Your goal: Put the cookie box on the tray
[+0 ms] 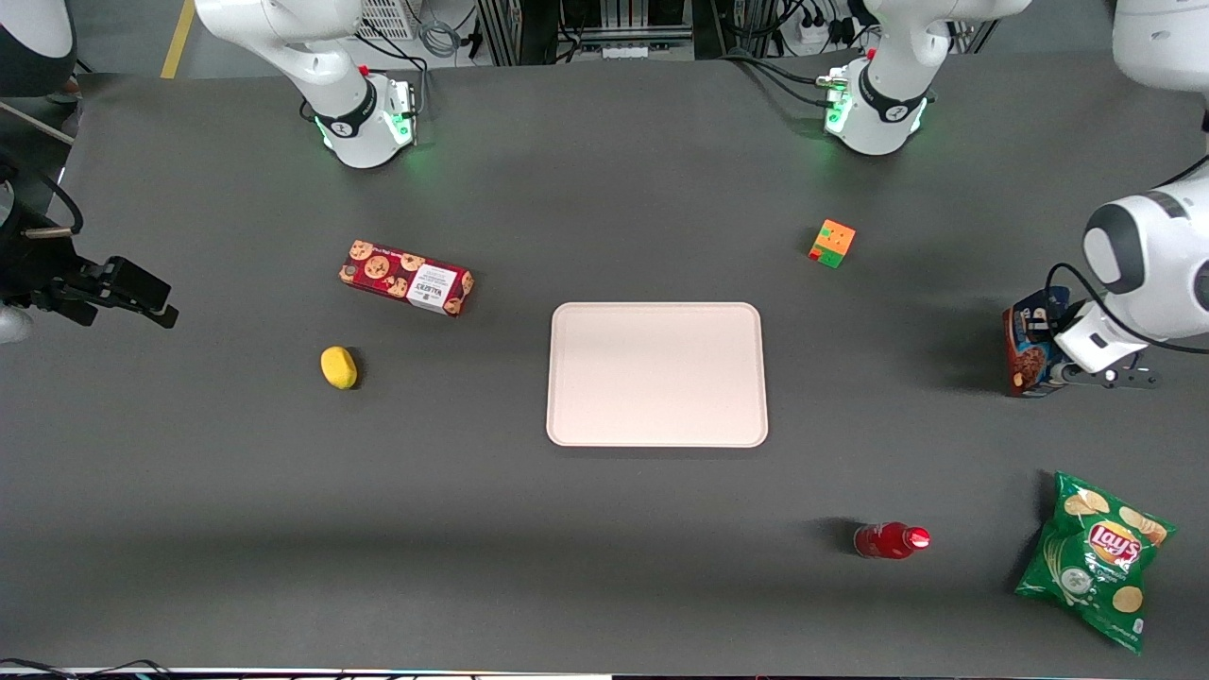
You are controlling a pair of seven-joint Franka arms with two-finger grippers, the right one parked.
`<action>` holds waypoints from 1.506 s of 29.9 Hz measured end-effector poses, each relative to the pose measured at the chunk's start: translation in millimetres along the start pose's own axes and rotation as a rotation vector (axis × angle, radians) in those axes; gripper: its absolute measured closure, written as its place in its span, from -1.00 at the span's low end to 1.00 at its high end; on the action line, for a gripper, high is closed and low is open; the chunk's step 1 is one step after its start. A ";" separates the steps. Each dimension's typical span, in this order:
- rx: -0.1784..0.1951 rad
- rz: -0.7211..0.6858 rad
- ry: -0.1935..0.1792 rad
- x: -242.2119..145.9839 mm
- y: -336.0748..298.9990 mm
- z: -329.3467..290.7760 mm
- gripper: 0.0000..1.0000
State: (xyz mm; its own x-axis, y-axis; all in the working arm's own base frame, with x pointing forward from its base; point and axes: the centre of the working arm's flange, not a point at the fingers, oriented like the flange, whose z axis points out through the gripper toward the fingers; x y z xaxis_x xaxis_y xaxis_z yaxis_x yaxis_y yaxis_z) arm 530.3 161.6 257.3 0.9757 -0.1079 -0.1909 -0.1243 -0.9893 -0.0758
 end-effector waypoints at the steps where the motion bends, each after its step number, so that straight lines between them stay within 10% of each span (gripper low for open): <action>1: -0.005 0.001 -0.006 1.0 -0.2 -7.0 0.58; 17: -0.110 0.016 -0.079 -4.5 30.6 -259.0 0.58; 27: -0.101 -0.043 -0.046 -31.1 189.1 -390.3 0.58; 36: -0.170 -0.050 -0.025 -10.6 347.0 -372.3 0.58; 45: -0.228 -0.033 -0.023 78.8 437.8 -214.4 0.58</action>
State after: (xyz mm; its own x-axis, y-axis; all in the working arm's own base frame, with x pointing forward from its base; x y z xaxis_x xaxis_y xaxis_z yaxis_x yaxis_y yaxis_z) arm 591.6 -301.0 418.9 0.9738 -0.0756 -0.2144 -0.0460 -0.9891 0.1400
